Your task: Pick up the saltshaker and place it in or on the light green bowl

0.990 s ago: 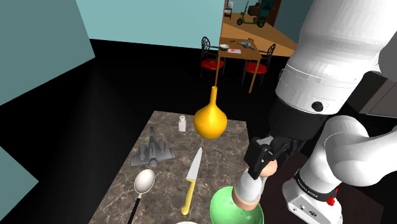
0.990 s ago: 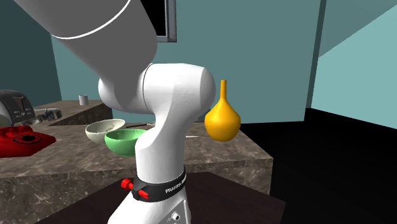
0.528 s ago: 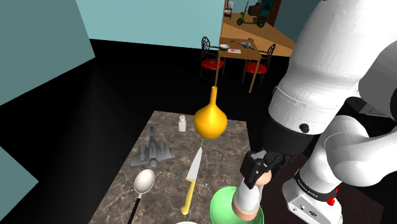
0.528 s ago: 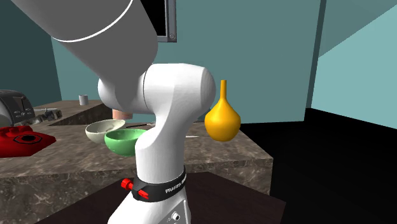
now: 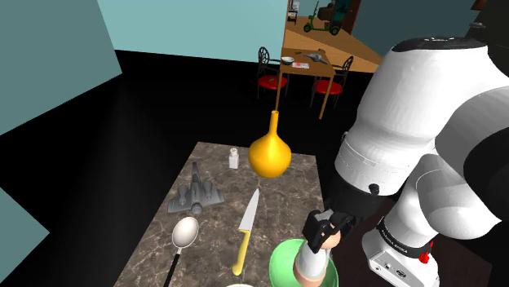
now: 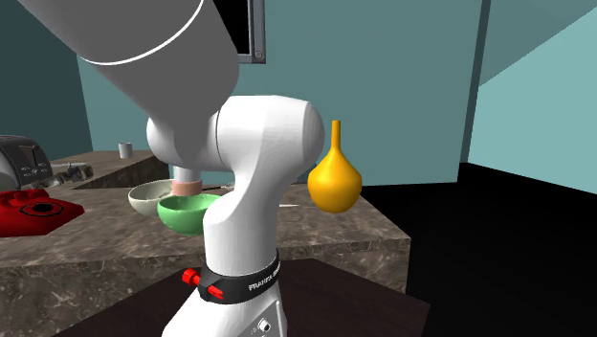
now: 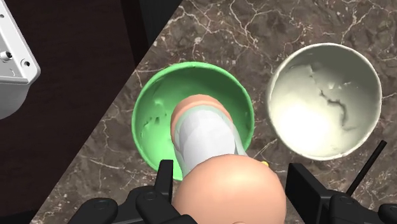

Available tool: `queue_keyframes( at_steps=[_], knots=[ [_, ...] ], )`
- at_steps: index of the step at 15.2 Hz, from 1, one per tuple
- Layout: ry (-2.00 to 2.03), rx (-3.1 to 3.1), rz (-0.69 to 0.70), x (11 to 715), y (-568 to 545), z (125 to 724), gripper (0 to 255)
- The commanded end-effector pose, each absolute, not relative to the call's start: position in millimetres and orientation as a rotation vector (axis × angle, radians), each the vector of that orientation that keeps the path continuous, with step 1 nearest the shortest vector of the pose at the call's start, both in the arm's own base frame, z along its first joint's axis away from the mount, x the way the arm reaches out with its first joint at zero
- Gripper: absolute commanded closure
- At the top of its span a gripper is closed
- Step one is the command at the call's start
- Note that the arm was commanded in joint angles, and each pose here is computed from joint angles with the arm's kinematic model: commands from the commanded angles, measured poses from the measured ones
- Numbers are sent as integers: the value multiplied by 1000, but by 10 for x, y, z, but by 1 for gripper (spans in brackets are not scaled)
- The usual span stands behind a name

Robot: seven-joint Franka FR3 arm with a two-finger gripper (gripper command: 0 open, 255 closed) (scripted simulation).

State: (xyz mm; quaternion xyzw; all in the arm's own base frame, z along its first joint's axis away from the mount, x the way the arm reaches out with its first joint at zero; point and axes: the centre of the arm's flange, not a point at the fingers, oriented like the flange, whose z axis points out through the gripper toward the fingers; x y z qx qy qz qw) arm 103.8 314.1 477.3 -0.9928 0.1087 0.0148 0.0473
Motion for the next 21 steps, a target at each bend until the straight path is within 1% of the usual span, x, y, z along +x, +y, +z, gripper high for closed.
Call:
queue_keyframes(
  at_steps=[1,10,11,16,20,21],
  knots=[
    [332,-3028,44,1034,3149,4669,255],
    [332,-3028,44,1034,3149,4629,255],
    [332,-3028,44,1034,3149,4629,0],
    [332,-3028,44,1034,3149,4629,0],
    [332,-3028,44,1044,3100,5126,0],
    [332,-3028,44,1044,3100,5126,0]
  ],
)
